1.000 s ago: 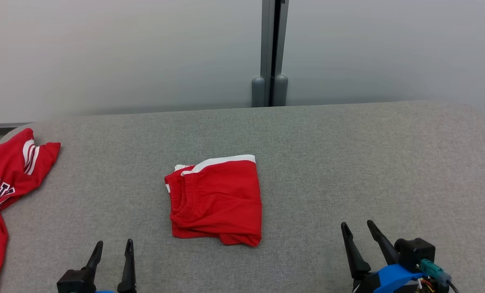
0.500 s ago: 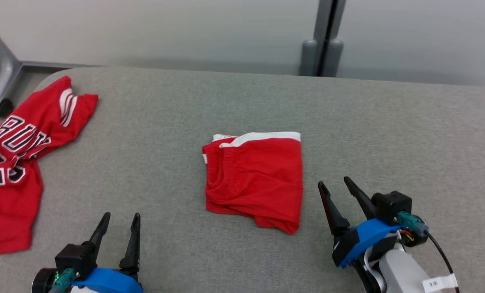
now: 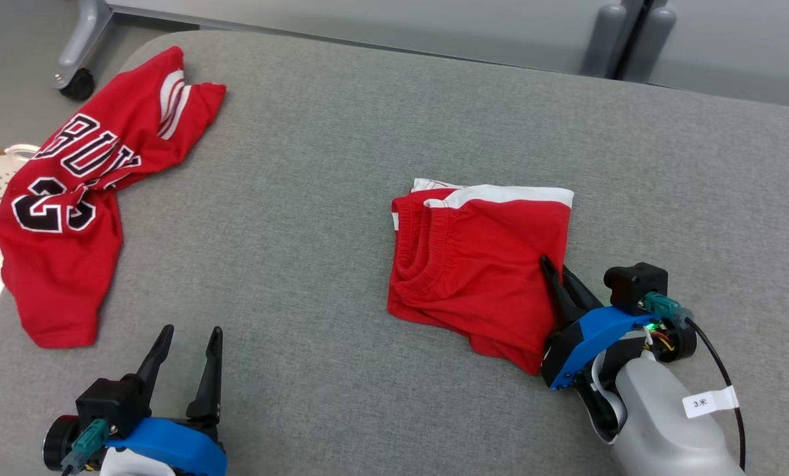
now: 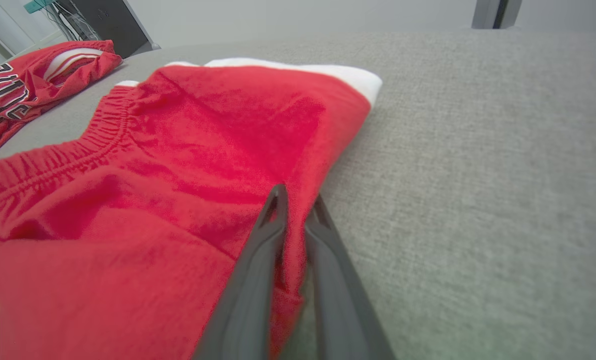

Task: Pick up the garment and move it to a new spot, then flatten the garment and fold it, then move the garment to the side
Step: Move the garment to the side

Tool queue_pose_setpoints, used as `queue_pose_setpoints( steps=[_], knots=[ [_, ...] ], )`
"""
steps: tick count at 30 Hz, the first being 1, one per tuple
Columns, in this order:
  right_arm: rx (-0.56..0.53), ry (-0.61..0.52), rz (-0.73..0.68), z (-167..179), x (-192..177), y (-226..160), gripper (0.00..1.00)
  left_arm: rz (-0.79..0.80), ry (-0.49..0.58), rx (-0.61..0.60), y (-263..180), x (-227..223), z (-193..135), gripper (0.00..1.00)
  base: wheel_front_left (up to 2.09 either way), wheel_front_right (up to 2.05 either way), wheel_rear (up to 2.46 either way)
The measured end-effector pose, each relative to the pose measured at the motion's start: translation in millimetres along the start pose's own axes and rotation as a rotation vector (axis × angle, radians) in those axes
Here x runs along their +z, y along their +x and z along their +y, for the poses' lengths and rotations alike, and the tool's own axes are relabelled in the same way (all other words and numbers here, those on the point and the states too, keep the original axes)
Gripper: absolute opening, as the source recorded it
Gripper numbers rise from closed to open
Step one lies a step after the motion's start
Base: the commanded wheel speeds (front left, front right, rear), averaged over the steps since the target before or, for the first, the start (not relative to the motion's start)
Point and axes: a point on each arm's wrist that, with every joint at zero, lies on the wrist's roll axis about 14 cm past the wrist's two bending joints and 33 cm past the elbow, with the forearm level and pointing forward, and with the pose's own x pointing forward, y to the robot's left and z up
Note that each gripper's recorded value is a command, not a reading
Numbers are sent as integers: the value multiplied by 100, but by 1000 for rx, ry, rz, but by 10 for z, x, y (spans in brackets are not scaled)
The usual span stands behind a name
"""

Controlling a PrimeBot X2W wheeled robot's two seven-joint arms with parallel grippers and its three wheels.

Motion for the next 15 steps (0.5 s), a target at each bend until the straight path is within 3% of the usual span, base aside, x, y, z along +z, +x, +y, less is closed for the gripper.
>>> queue_pose_setpoints(
  steps=[7, 15],
  knots=[
    [-96, 16, -54, -352, 85, -323, 0, -7, 38, -158, 287, 44, -459, 100, 0, 0, 0],
    [-319, 39, -107, -987, 88, -1109, 0, -20, 82, -486, 611, 42, -1565, 100, 0, 0, 0]
  ],
)
